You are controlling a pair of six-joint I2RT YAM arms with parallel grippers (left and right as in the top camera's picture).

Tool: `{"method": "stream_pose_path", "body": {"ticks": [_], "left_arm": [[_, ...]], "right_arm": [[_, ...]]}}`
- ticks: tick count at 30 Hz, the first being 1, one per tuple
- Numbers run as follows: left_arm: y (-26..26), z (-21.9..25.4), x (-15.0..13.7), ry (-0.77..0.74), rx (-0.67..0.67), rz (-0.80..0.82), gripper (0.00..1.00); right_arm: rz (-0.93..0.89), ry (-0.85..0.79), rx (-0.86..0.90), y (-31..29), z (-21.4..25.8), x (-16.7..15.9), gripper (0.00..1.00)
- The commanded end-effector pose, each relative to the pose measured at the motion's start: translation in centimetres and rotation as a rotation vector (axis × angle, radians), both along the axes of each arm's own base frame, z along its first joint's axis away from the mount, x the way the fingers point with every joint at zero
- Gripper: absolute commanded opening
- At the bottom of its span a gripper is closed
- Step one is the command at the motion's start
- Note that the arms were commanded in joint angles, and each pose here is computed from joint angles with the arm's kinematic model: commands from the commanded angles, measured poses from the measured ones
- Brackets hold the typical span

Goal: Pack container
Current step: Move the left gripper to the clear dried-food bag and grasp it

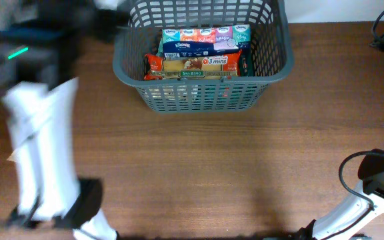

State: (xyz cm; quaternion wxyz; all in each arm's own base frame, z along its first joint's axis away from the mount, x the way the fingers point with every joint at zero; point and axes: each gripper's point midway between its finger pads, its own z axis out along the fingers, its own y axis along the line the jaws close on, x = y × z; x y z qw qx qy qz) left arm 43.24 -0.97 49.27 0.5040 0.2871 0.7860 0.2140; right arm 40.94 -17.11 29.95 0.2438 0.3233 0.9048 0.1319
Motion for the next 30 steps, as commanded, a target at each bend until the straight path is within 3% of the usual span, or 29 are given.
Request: {"method": "stream_pose_path", "body": {"ticks": [1,5,9,14,18,30], "left_arm": [[5.9,-0.1,-2.9,0.013,-0.090,0.153,0.99],[12.9,-5.4,-4.5,0.141,-0.264,0.355,0.99],[17.0,-15.9,-5.4,0.388,-0.484,0.527,0.99],[19.4,-28.9,-6.4,0.658,-0.547,0.633,0.99],[21.7,-36.0,-6.7,0.737,-0.546,0.708,1.00],[25.5,-44.7,-6.8,0.841,-0.572,0.797,1.00]], "right_arm": [[-0.003,-0.002,0.009,0.2,0.1,0.0,0.99],[-0.002,-0.002,0.009,0.2,0.1,0.0,0.99],[-0.003,-0.002,0.009,0.2,0.1,0.0,0.99],[-0.003,-0.002,0.008,0.2,0.1,0.0,0.99],[-0.003,-0.002,0.009,0.2,0.1,0.0,0.99],[-0.003,-0.002,0.009,0.2,0.1,0.0,0.99]]}}
